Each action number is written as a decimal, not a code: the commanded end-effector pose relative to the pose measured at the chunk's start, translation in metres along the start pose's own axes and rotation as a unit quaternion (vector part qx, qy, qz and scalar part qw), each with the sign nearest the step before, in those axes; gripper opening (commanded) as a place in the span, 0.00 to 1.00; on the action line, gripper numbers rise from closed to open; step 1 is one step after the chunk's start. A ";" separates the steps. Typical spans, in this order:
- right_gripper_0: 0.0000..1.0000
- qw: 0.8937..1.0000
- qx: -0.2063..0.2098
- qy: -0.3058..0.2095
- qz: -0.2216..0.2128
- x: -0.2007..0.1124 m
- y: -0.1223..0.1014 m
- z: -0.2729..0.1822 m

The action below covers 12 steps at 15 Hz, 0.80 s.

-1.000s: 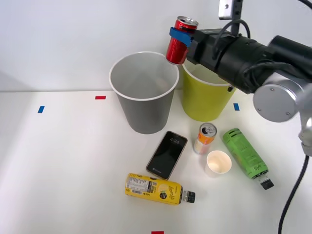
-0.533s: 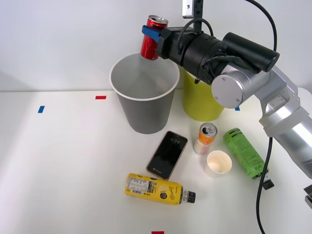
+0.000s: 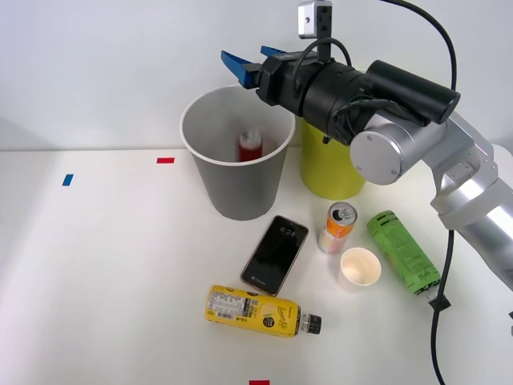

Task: Put cans in the gray bin, plastic bottles in the light green bin

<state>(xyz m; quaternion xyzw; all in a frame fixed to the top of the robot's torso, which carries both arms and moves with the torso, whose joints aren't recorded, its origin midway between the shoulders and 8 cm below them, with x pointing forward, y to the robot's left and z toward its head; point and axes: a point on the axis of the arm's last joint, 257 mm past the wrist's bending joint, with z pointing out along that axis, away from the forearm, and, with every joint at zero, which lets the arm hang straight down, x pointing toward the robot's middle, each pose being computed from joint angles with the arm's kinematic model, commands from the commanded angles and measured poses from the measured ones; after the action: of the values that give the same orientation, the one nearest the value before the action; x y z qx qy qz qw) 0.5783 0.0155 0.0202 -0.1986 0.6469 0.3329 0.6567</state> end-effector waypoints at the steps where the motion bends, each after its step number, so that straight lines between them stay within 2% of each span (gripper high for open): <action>1: 1.00 1.000 -0.011 -0.009 -0.010 0.002 0.008 -0.029; 4: 1.00 0.999 -0.013 -0.050 -0.008 0.009 0.006 -0.072; 6: 1.00 0.996 0.004 -0.087 0.002 0.011 -0.004 -0.112; 8: 1.00 0.993 0.036 -0.110 -0.004 0.005 -0.016 -0.156; 12: 1.00 0.986 0.113 -0.116 -0.026 0.003 -0.037 -0.245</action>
<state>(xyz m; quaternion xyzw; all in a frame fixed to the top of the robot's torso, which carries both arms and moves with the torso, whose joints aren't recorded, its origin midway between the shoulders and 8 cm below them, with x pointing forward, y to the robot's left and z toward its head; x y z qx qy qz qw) 0.4491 -0.1492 -0.0205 -0.1050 0.6000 0.2973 0.7353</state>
